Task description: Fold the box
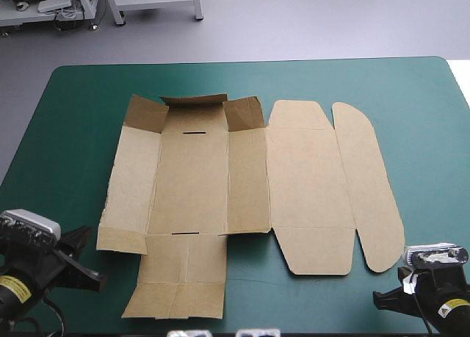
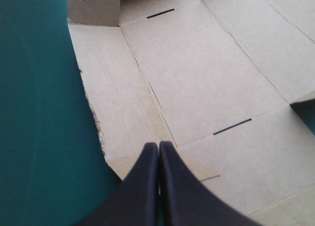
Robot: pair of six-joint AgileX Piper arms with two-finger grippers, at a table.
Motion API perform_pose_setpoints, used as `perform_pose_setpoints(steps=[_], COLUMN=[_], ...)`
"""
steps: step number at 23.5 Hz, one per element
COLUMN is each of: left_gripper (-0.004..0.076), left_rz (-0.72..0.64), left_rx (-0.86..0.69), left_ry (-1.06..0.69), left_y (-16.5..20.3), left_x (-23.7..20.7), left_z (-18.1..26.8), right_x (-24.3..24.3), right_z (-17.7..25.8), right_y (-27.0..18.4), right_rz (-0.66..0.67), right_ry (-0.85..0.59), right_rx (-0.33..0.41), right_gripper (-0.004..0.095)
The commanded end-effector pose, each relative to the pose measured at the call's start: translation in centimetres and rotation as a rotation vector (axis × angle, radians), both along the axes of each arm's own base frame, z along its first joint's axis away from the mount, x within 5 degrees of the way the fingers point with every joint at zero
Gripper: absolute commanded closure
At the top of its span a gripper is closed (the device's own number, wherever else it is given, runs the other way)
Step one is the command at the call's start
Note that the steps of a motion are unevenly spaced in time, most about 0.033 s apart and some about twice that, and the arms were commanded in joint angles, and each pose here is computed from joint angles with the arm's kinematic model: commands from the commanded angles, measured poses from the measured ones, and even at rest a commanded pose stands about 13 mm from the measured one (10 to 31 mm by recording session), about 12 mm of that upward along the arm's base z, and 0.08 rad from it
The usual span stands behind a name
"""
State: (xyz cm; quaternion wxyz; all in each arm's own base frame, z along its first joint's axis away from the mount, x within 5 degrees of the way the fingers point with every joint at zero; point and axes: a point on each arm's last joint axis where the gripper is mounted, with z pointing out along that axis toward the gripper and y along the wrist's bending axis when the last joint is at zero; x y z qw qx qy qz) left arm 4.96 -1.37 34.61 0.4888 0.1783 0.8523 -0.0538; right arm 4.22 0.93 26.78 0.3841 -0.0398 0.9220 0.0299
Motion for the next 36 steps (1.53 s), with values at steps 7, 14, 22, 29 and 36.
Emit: perform_pose_setpoints(steps=[7,14,22,29,36], left_gripper=[0.0733,0.0733,0.0731,0.0731,0.0732], left_rz=[0.046,0.171,0.440,0.352,0.246], left_rx=[0.115,0.235,-0.002,-0.473,-0.612], left_ry=[-0.024,-0.026,0.198,0.520,0.769], left_y=[-2.0,-4.2,4.6,11.4,11.8], left_x=[7.0,15.9,20.6,20.7,21.4], left_z=[5.0,4.9,2.7,-2.1,-7.0], right_x=[0.4,0.4,0.4,0.4,0.4], right_z=[1.1,1.1,1.1,1.1,1.1], right_y=[0.0,0.0,0.0,0.0,0.0], right_rz=[0.000,0.000,0.000,0.000,0.000], right_ry=[-0.067,-0.067,-0.067,-0.067,-0.067], right_rx=[0.003,0.003,0.003,0.001,0.001], right_gripper=[0.0925,0.0926,0.0926,0.0926,0.0926])
